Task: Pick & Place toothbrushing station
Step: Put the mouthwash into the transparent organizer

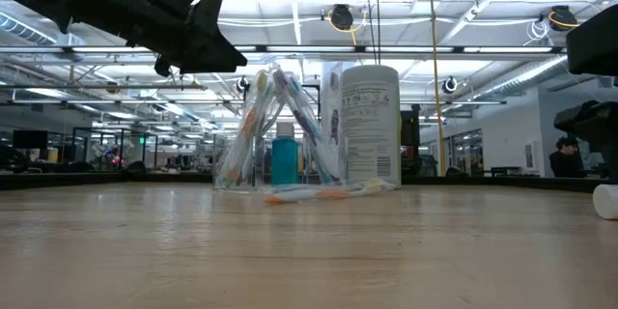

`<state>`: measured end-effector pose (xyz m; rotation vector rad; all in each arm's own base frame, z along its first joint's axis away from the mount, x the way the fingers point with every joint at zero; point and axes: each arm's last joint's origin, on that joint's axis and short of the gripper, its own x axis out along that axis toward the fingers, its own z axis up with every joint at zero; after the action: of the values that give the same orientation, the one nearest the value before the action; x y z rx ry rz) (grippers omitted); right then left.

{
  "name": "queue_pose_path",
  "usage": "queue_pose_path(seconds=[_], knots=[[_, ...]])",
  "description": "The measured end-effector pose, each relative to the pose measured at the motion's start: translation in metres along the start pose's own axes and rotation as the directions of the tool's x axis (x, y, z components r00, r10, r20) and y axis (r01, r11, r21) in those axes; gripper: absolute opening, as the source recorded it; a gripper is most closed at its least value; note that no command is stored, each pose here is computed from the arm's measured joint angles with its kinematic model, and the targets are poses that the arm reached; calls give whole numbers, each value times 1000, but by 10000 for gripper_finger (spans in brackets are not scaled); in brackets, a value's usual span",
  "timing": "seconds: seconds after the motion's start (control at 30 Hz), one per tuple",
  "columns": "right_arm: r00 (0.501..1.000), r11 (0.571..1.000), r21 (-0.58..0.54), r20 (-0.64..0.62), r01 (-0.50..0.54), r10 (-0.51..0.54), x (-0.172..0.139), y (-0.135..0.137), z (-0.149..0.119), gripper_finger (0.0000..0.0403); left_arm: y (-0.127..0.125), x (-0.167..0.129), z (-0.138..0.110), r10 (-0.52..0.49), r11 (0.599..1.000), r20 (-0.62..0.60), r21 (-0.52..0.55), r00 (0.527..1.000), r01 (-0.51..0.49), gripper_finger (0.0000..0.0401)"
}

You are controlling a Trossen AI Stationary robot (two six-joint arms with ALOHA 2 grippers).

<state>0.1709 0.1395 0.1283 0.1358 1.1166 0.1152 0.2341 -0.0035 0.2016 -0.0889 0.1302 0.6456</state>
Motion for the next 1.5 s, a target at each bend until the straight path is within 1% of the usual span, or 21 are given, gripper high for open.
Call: queue_pose_path(seconds=[0.17,0.33,0.47,0.53,0.63,0.7,0.77,0.83,0.93,0.97,1.03,1.1,1.17,1.27,1.4,1.5], knots=[[1000,1000,-23,12,0,0,1,0,0,210,0,0,0,1,1000,1,19,1000,-1,163],[998,999,25,58,31,-32,1,-1,3,164,0,0,0,2,1000,0,19,1000,-2,163],[990,996,32,119,79,-82,2,-2,6,151,0,0,-1,2,1000,-6,24,1000,-2,163],[976,995,12,191,103,-103,2,-2,11,150,0,0,-1,2,1000,-6,16,1000,-1,163],[923,987,-39,361,158,-134,-1,-1,27,151,0,0,-1,-14,1000,-8,-3,1000,14,163],[861,968,-72,477,240,-178,-4,-3,40,147,-1,0,0,-31,999,-1,-12,1000,31,163],[787,943,-79,576,324,-222,-8,-6,53,140,-2,0,2,-58,998,9,-24,998,58,163],[727,921,-78,640,383,-248,-12,-13,66,134,-3,0,4,-86,996,26,-34,996,87,163],[659,900,-54,700,433,-275,-18,-29,84,129,-6,-1,9,-182,982,59,-32,982,184,163],[646,895,-54,711,442,-276,-19,-35,89,129,-8,-1,10,-223,974,68,-26,972,225,163],[624,886,-50,728,460,-283,-19,-47,98,129,-11,-2,14,-325,945,91,-5,941,327,163],[618,880,-68,737,469,-273,-19,-58,104,128,-14,-4,16,-429,903,106,28,897,428,163],[611,880,-91,752,466,-246,-18,-66,110,128,-16,-5,19,-495,869,128,72,859,490,163],[598,872,-120,771,474,-219,-17,-76,115,128,-20,-4,23,-513,858,172,78,841,507,164],[541,824,-138,810,549,-225,-22,-83,122,128,-28,4,23,-521,853,150,120,841,507,167],[503,796,-137,833,590,-229,-26,-86,125,128,-38,12,24,-569,821,131,135,812,554,184]])
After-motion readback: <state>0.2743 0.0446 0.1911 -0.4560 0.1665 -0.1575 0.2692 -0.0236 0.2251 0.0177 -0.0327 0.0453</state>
